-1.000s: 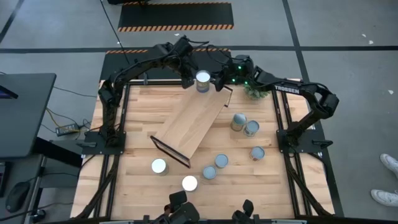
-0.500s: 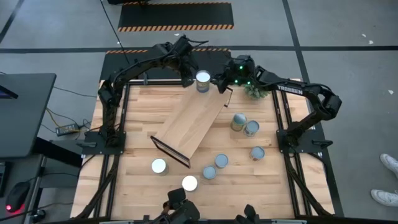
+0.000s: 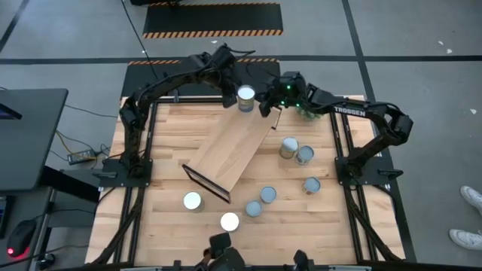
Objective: Pick and place cans onto a shelf
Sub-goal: Put the canned peas on the shelf
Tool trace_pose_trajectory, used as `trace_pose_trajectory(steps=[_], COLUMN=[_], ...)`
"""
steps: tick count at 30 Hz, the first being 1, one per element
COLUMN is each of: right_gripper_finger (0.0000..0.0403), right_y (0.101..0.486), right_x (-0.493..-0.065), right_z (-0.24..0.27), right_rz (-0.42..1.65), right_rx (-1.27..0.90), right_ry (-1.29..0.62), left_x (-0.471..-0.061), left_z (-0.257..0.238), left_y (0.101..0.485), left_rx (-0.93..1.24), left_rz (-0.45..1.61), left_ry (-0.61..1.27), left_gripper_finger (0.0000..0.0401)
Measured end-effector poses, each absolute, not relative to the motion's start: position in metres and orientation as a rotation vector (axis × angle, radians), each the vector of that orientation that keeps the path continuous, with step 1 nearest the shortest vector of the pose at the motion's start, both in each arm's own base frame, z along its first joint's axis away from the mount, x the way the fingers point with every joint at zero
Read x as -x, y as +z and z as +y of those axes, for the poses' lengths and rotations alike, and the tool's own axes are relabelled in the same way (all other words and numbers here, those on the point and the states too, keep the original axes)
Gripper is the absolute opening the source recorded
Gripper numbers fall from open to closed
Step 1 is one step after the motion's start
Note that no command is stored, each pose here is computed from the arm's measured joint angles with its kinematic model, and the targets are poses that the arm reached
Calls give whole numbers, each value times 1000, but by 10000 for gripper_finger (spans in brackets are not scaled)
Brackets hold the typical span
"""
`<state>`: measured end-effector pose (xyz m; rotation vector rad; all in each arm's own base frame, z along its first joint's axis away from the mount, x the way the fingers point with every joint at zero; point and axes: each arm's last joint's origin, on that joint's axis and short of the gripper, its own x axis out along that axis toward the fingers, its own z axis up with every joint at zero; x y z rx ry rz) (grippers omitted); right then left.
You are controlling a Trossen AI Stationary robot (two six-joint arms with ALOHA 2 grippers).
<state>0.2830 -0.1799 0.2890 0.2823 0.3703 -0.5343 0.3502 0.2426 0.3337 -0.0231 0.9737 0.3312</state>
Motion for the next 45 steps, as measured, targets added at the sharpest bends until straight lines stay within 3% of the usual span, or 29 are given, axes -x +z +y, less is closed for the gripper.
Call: trace_pose_trajectory(steps=[12, 20, 26, 45], right_gripper_finger=[48, 47, 47, 47], right_y=[292, 282, 283, 273], right_x=[-279, -282, -292, -298], right_z=[-188, -171, -159, -188], right_rz=[342, 465, 454, 385], right_rx=[-251, -323, -240, -162], right_ry=[-555, -462, -539, -521], left_x=[-352, -339, -330, -329], left_z=[233, 231, 240, 242], left_y=[331, 349, 351, 352], left_rx=[20, -43, -32, -29], left_rz=[1019, 1019, 1020, 1012], left_ry=[314, 349, 381, 398], left_gripper_finger=[187, 187, 187, 187])
